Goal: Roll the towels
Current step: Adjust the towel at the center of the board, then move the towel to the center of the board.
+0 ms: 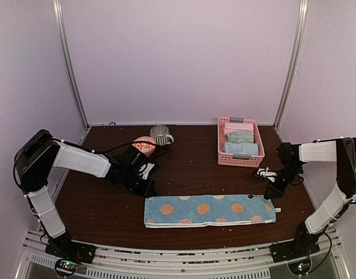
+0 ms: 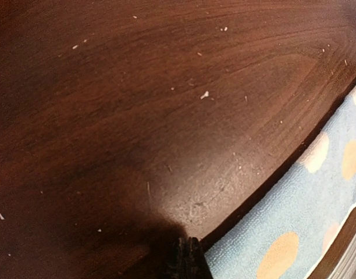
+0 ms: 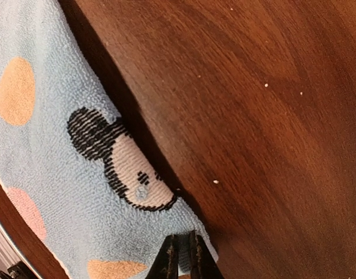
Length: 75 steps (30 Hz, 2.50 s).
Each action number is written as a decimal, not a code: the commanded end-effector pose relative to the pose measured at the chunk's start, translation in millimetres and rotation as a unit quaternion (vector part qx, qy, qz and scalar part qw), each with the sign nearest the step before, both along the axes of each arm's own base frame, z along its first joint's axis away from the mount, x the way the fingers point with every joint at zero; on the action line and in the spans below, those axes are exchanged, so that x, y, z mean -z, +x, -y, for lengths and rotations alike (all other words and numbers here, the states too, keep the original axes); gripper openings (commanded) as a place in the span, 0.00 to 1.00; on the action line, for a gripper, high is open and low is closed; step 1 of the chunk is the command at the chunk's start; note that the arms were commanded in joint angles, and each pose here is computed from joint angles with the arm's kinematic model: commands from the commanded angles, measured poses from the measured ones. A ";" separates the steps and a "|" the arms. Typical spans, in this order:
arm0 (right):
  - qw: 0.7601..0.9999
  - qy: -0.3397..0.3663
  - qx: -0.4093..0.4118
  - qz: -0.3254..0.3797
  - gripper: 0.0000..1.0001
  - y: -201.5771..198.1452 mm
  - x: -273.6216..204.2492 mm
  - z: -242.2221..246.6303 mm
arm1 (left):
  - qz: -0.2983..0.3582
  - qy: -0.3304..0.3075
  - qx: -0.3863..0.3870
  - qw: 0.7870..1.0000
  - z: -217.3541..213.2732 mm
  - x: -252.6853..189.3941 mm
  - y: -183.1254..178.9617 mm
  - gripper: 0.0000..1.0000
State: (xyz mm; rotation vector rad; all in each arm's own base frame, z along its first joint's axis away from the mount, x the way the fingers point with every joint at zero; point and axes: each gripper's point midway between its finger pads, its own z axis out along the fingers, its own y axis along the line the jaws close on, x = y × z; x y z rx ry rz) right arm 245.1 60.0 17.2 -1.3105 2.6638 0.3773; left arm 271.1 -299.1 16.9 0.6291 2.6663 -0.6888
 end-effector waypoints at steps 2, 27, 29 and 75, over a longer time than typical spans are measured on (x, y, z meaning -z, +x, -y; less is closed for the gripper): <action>0.996 -0.075 0.032 0.044 0.09 15.6 20.3 17.0 | -0.010 0.069 -0.024 0.997 -29.1 27.8 -10.1 0.00; 0.947 0.052 0.222 0.227 0.99 102.7 -134.7 21.3 | 0.236 -0.034 -0.045 0.970 -6.6 -145.6 36.7 0.14; 0.966 0.067 0.182 0.171 1.00 87.3 -118.2 8.7 | 0.222 -0.068 -0.020 0.972 5.5 -146.6 28.0 0.00; 0.972 -0.017 0.233 -0.041 0.38 65.9 -18.0 27.1 | 0.097 -0.009 0.046 0.994 21.0 -50.0 -10.4 0.13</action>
